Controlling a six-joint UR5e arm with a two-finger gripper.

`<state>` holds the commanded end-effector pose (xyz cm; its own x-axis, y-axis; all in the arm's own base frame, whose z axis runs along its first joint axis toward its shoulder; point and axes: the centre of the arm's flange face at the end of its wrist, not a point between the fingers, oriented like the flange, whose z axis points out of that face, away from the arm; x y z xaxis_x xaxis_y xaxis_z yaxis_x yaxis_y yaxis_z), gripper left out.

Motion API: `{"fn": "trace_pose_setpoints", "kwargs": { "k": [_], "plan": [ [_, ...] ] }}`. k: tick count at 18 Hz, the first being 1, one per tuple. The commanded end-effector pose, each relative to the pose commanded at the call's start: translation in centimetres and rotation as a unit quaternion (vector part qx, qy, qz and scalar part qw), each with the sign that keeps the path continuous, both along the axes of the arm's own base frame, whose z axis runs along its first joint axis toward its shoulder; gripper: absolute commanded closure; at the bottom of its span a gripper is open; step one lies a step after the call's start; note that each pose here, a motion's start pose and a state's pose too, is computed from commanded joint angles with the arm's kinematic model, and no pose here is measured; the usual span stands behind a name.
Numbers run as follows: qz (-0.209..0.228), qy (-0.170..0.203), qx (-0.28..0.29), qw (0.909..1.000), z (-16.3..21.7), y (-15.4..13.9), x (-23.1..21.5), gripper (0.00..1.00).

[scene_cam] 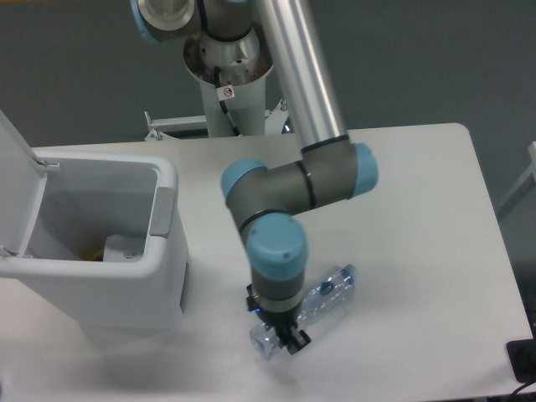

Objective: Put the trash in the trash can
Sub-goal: 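Lower the gripper and close it around the bottle's middle, then lift the bottle and carry it over the trash bin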

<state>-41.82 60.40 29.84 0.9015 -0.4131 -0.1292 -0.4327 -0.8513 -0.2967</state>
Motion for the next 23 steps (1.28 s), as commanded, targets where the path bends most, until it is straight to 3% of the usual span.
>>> {"fn": "trace_pose_setpoints", "kwargs": {
  "k": [2, 5, 9, 13, 19, 20, 23],
  "plan": [
    [0.033, -0.049, 0.030, 0.9978, 0.8, 0.6, -0.1, 0.70],
    [0.071, -0.102, 0.102, 0.9870, 4.4, 0.9, -1.8, 0.70],
    [0.100, -0.197, 0.189, 0.9568, 7.6, 0.4, -3.5, 0.72],
    [0.085, -0.210, 0.244, 0.9431, 12.5, -0.5, -3.5, 0.72],
    [0.040, -0.275, 0.361, 0.8902, 23.8, -4.0, -0.8, 0.71],
    [0.032, -0.280, 0.370, 0.8851, 25.3, -4.4, 0.4, 0.71],
    [0.017, -0.272, 0.380, 0.8841, 28.3, -5.0, 3.0, 0.71]
  ]
}}
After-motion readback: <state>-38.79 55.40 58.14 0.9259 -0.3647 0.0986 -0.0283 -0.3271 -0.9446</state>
